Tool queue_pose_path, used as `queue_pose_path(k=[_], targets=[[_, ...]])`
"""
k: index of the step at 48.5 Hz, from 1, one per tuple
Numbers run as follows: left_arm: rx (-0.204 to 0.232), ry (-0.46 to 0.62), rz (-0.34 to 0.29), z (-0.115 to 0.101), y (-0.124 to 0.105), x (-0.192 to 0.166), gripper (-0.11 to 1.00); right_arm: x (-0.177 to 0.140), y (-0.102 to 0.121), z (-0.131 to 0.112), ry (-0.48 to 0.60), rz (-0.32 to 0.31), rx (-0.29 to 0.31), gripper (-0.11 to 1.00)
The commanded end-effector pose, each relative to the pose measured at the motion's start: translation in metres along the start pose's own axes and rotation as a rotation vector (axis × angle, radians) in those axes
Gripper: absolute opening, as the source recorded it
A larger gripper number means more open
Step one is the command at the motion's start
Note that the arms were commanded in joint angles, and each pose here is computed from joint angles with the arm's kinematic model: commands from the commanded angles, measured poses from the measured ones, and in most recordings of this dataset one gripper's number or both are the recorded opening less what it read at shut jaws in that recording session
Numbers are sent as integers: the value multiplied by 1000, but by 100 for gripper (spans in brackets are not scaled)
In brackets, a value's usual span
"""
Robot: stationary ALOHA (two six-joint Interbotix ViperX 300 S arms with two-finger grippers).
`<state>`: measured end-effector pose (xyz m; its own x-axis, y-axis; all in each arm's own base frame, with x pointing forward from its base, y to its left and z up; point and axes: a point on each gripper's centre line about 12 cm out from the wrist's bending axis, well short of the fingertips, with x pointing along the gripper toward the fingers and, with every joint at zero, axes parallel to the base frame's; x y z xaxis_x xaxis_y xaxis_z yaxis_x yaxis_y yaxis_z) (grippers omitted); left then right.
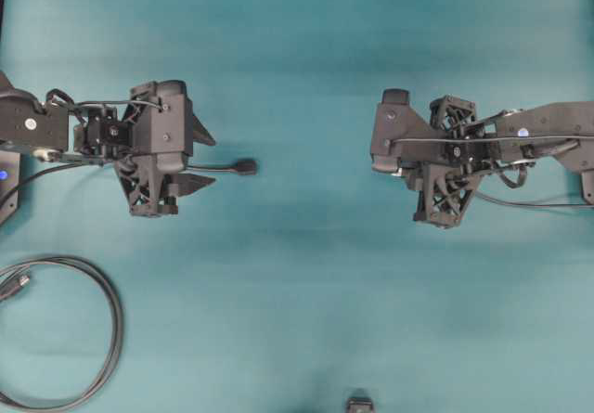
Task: Insert the USB using both arms.
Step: 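Close left gripper on female USB socket, right on male plug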
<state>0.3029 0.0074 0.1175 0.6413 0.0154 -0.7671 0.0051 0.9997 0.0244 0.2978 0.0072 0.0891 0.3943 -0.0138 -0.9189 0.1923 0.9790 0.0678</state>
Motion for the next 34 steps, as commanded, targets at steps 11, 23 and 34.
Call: queue_pose_path(k=[11,23,34], targets=[[11,-31,3,10,1,4,77,4,11,1,-6,16,-31,22],[13,-28,3,15,1,19,77,4,11,1,-5,15,-31,22],[13,-5,2,15,1,34,76,4,10,0,6,11,-31,22]])
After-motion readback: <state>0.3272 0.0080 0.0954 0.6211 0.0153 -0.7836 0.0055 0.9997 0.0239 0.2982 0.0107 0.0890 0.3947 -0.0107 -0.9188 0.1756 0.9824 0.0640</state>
